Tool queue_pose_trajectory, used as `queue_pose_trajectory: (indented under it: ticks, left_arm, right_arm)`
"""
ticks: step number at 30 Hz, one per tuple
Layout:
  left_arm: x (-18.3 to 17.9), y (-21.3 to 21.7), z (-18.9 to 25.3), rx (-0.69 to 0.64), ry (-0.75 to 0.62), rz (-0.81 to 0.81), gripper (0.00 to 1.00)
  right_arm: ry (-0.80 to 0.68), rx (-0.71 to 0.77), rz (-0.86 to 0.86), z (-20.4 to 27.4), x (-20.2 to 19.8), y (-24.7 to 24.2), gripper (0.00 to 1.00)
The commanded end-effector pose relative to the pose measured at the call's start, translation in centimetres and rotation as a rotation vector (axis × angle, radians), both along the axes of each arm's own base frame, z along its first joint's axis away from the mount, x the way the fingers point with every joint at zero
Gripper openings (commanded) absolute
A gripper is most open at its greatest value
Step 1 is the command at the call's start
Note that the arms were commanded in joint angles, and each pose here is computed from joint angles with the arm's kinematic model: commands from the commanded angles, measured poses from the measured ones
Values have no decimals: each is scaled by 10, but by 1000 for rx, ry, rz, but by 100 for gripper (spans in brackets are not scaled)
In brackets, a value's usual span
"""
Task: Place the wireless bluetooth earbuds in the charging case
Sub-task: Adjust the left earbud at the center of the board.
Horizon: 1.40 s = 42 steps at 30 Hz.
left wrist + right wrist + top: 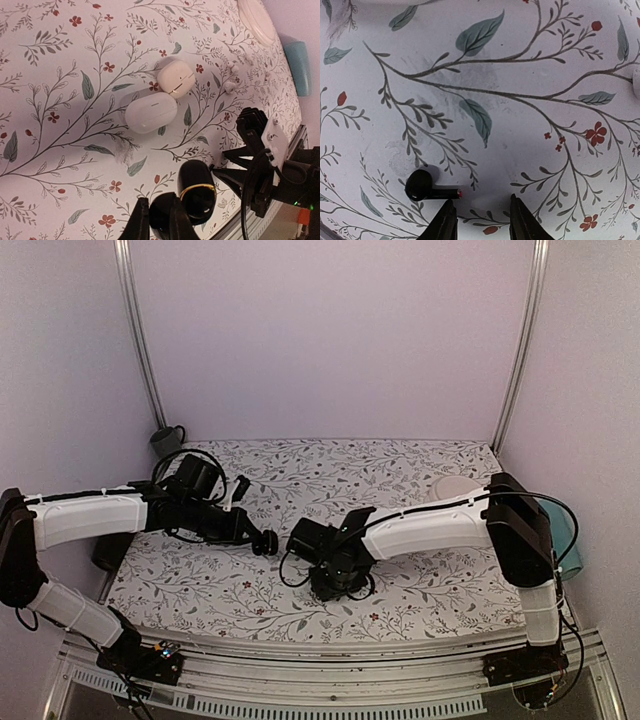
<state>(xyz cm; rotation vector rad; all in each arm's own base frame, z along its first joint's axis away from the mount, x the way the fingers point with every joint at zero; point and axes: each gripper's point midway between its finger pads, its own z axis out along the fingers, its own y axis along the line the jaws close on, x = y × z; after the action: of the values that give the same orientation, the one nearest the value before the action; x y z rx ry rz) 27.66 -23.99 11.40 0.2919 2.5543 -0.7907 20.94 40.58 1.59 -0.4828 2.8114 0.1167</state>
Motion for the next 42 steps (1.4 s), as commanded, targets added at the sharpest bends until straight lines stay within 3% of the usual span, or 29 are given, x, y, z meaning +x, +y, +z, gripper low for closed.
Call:
queue_pose_trajectory:
  ticks: [1,8,23,42]
  left_arm:
    - [3,1,7,-28,-21,10,0]
    - [3,1,7,-28,-19,10,0]
    - [3,2,7,-33,-16,17,0]
    - [3,0,7,-35,-14,13,0]
  right_arm:
    - [-26,-29,-23,7,11,-10,38]
    - [-41,34,18,28,1,15,37]
    - [-34,58,85,25,6,46,32]
    - [-24,13,89,5,7,47,24]
